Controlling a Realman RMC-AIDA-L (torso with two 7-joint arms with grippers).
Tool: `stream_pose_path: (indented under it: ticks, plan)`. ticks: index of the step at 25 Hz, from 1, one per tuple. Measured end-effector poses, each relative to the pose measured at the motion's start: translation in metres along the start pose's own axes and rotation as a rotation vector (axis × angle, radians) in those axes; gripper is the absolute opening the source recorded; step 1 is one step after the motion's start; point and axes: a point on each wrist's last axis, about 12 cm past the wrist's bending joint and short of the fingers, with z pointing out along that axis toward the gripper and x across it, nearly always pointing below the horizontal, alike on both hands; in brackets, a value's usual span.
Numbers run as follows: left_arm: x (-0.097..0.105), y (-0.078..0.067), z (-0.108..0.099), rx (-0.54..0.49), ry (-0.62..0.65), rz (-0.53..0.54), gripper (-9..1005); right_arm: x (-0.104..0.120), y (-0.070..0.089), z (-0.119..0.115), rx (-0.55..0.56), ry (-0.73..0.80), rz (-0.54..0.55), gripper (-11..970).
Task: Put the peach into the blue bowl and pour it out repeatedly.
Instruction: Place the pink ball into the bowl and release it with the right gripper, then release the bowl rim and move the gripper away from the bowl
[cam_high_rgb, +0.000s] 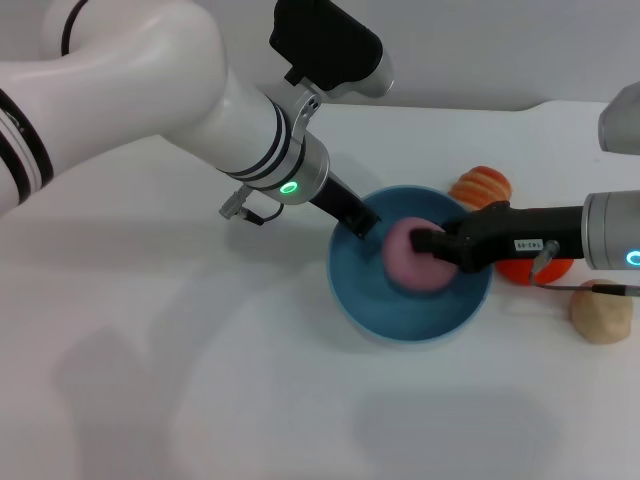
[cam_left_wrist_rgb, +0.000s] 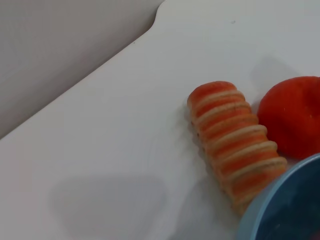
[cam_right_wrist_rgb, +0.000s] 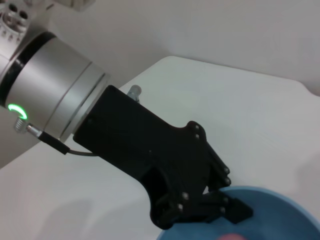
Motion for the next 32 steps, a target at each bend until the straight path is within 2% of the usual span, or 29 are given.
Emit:
stream_pose_path:
  ticks: [7,10,15,20,26,32]
  plan:
    - [0.002,-0.002,0.001,0.011,0.011,-0.006,-1,-0.002,0.000,-0.003,-0.003,-0.046,-0.019,77]
    - [0.003,-0.003,0.001,0.017,0.023,-0.007,-1,-0.003,-0.001,-0.008,0.008,-0.073,-0.011,282]
    - [0.003,-0.006,0.001,0.024,0.039,0.006,0,-0.002,0.000,-0.016,-0.006,-0.144,-0.021,463]
    - [-0.003,-0.010,0.000,0.034,0.058,0.016,0,-0.001,-0.001,-0.022,0.000,-0.170,-0.010,468]
    - [-0.002,-0.023,0.008,0.035,0.129,0.089,-1,0.011,-0.010,-0.036,0.055,-0.219,0.046,473]
    - [-0.003,-0.026,0.010,0.031,0.125,0.109,-1,0.019,-0.011,-0.038,0.062,-0.224,0.075,479]
